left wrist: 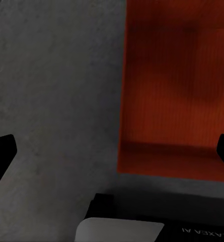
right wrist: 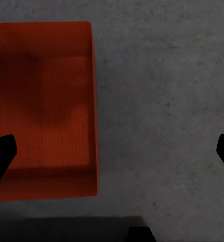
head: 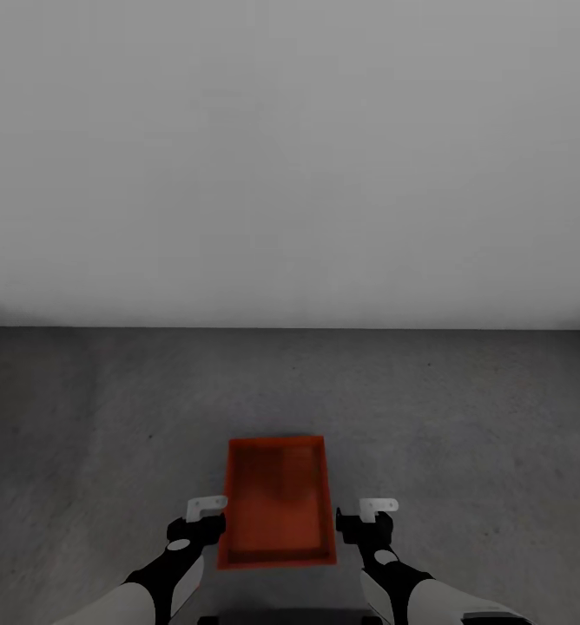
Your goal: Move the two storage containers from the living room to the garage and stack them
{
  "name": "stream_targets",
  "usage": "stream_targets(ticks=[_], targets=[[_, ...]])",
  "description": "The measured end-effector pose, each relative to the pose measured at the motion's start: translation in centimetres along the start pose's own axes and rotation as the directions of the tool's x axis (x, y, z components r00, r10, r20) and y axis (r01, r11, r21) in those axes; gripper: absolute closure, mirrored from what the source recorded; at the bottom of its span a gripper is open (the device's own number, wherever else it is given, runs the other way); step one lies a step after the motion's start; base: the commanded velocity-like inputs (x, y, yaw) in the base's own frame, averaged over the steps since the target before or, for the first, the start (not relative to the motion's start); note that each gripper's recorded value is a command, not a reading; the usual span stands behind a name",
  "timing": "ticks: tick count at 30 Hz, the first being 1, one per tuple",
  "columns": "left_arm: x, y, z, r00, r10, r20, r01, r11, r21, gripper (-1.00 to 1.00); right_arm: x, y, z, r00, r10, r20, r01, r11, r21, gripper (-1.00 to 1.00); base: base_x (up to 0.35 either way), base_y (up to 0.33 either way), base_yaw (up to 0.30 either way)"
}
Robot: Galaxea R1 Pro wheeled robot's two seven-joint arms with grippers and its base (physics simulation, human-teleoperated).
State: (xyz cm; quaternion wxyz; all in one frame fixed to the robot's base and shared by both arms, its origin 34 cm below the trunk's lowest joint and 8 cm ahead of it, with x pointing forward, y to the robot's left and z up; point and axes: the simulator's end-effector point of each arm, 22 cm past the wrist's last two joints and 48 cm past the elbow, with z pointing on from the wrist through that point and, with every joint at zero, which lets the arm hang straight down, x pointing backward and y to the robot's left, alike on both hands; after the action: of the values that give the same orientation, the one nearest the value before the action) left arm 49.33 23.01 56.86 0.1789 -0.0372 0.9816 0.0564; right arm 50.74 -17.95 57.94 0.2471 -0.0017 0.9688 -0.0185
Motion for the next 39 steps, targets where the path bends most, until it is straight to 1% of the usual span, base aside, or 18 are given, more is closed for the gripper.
stream_targets(ticks=[5, 9, 16, 19, 39], targets=[[0.06, 0.02, 0.0, 1.0, -0.001, -0.002, 0.001, 1.0, -0.001, -1.0, 0.0, -0.03, 0.01, 1.0, 0.0, 0.0, 0.0, 1.0, 0.001, -1.0, -0.023, 0.0, 0.0], [0.14, -0.1, 0.0, 1.0, -0.004, -0.004, 0.004, 1.0, 0.0, -1.0, 0.0, -0.05, 0.03, 1.0, -0.001, 0.0, 0.001, 1.0, 0.001, -1.0, -0.196, 0.0, 0.0], [0.35, 0.0, 0.01, 0.999, -0.036, -0.013, 0.036, 0.999, -0.005, -1.0, 0.0, -0.02, 0.04, 1.0, 0.0, -0.001, 0.0, 1.0, 0.0, -1.0, -0.324, 0.0, 0.0], [0.38, 0.03, 0.01, 0.999, -0.043, -0.015, 0.042, 0.999, -0.006, -1.0, 0.01, -0.03, 0.05, 1.0, 0.0, -0.001, 0.0, 1.0, 0.0, -1.0, -0.342, 0.0, 0.0], [0.4, 0.1, 0.02, 0.999, -0.045, -0.016, 0.045, 0.999, -0.007, -1.0, 0.0, 0.0, 0.04, 1.0, 0.0, -0.001, 0.0, 1.0, 0.0, -1.0, -0.326, 0.0, 0.0]])
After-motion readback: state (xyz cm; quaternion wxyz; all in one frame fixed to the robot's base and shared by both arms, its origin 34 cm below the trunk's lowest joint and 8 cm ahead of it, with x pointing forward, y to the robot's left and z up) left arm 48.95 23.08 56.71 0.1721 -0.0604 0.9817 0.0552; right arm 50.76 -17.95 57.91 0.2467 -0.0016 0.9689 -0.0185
